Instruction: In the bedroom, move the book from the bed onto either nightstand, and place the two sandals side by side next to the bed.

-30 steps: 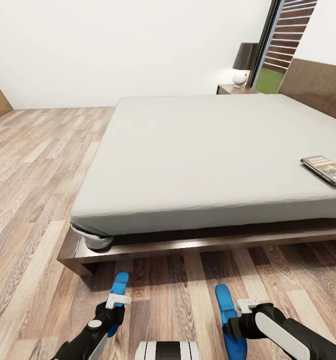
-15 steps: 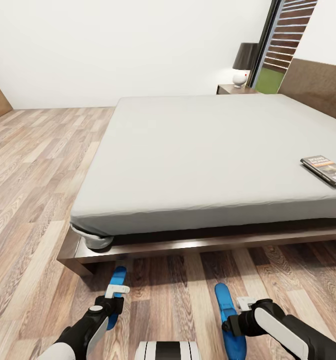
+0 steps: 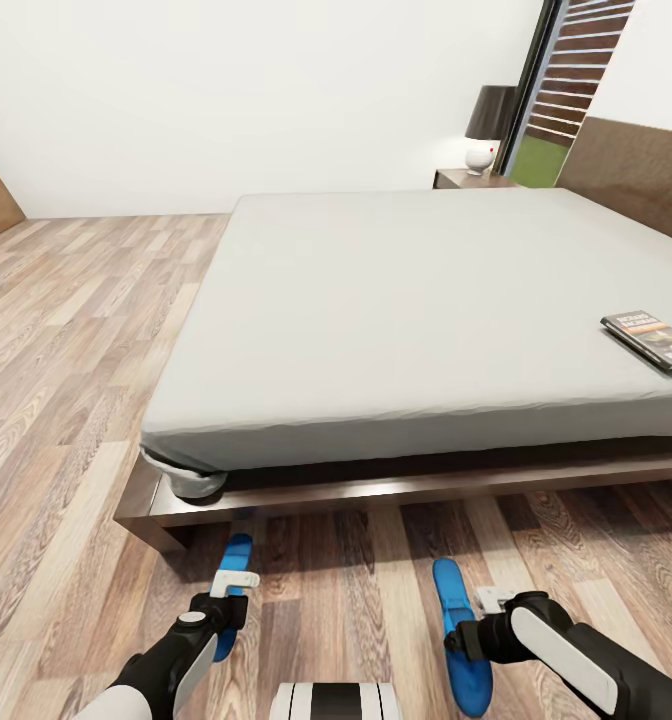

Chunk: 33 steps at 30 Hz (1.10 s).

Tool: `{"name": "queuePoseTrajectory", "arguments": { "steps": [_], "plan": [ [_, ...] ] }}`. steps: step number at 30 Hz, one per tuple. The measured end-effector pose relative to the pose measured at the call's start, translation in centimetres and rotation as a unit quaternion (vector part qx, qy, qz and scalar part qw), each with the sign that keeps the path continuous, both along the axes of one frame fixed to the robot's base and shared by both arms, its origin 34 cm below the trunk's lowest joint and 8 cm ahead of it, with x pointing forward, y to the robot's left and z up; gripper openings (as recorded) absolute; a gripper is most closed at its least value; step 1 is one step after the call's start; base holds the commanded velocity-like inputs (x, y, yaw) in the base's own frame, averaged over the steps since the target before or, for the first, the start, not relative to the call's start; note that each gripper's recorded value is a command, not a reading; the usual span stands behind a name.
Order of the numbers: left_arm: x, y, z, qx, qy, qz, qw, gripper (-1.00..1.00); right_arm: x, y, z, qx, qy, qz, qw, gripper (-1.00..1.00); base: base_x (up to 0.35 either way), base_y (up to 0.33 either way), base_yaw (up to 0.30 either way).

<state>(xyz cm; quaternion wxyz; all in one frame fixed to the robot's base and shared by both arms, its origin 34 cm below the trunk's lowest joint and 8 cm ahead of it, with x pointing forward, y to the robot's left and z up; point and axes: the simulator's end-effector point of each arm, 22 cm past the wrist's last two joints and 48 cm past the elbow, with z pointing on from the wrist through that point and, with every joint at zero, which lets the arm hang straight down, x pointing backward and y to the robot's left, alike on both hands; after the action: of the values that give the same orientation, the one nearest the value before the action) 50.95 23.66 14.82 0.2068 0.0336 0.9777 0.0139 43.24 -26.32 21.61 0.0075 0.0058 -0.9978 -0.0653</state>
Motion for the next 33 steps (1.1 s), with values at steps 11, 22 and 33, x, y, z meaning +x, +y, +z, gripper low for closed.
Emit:
{"name": "queuePoseTrajectory", "arguments": {
  "steps": [11, 22, 33],
  "plan": [
    [0.3, 0.4, 0.1, 0.0, -0.005, 0.003, 1.0, -1.0, 0.1, 1.0, -0.1, -0.002, -0.001, 0.001, 1.0, -1.0, 0.0, 0.0, 0.0],
    [-0.3, 0.8, -0.8, -0.003, 0.004, 0.016, 0.9999, -1.0, -0.4, 0.9, -0.9, -0.007, 0.01, 0.001, 0.9999, -1.0, 0.0, 0.0, 0.0],
    [-0.6, 0.9, -1.5, -0.004, 0.008, 0.02, 0.9998, -1.0, -0.6, 0.8, -0.9, -0.008, 0.04, 0.026, 0.9988, -1.0, 0.0, 0.0, 0.0]
  ]
}}
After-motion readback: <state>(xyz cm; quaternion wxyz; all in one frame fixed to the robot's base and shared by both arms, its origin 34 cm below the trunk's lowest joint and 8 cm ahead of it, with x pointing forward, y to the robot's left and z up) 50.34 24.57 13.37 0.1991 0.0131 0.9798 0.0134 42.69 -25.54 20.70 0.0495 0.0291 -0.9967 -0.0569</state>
